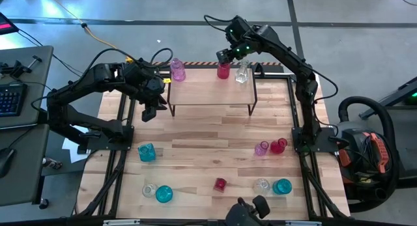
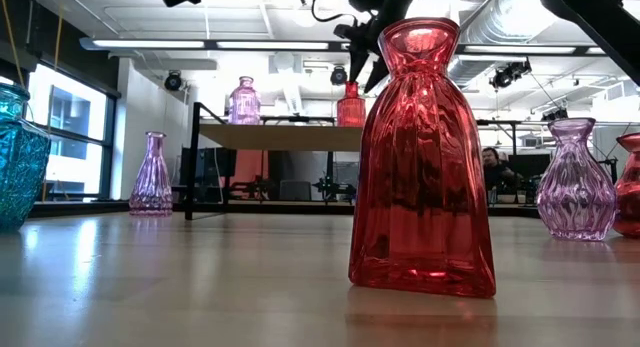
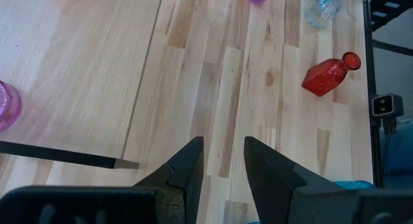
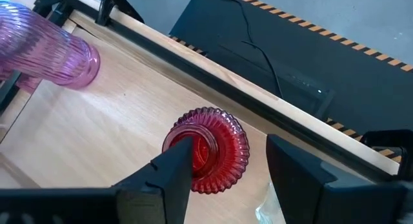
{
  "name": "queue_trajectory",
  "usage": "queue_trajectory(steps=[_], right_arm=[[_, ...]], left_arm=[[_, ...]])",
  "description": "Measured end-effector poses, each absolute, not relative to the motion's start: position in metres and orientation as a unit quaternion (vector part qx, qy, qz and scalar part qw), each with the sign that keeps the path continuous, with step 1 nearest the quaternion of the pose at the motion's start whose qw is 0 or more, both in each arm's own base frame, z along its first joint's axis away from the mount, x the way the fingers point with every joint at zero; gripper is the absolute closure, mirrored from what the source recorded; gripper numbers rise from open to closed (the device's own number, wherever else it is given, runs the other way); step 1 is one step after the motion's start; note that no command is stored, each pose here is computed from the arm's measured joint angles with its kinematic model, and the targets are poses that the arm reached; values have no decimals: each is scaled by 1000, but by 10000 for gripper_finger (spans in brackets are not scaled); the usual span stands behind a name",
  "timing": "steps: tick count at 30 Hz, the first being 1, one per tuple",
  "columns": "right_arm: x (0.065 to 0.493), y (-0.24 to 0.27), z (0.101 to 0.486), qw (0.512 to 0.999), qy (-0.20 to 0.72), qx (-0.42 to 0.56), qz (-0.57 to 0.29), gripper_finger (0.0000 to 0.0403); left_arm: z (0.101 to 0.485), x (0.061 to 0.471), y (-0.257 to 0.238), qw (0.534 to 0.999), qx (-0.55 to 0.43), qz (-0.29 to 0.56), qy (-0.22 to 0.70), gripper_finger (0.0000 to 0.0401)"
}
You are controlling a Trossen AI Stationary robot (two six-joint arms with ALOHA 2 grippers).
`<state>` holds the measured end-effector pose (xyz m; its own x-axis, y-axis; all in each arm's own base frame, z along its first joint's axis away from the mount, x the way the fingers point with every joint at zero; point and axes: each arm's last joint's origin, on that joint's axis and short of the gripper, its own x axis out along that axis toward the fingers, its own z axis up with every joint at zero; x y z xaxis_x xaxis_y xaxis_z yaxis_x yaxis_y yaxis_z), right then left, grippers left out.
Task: Sort vases onto shelf
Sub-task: Put the top right red vase on the shelf
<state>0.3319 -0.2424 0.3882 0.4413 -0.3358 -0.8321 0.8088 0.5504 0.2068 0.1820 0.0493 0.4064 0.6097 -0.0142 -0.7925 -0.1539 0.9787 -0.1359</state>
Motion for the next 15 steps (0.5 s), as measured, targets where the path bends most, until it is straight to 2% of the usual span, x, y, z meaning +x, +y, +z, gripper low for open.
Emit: queue_trajectory(steps=[15], right_arm=[[336,-232,387,787,399,315,-349,227]], left_arm=[[406,182,49,892,-96,39,440,297]])
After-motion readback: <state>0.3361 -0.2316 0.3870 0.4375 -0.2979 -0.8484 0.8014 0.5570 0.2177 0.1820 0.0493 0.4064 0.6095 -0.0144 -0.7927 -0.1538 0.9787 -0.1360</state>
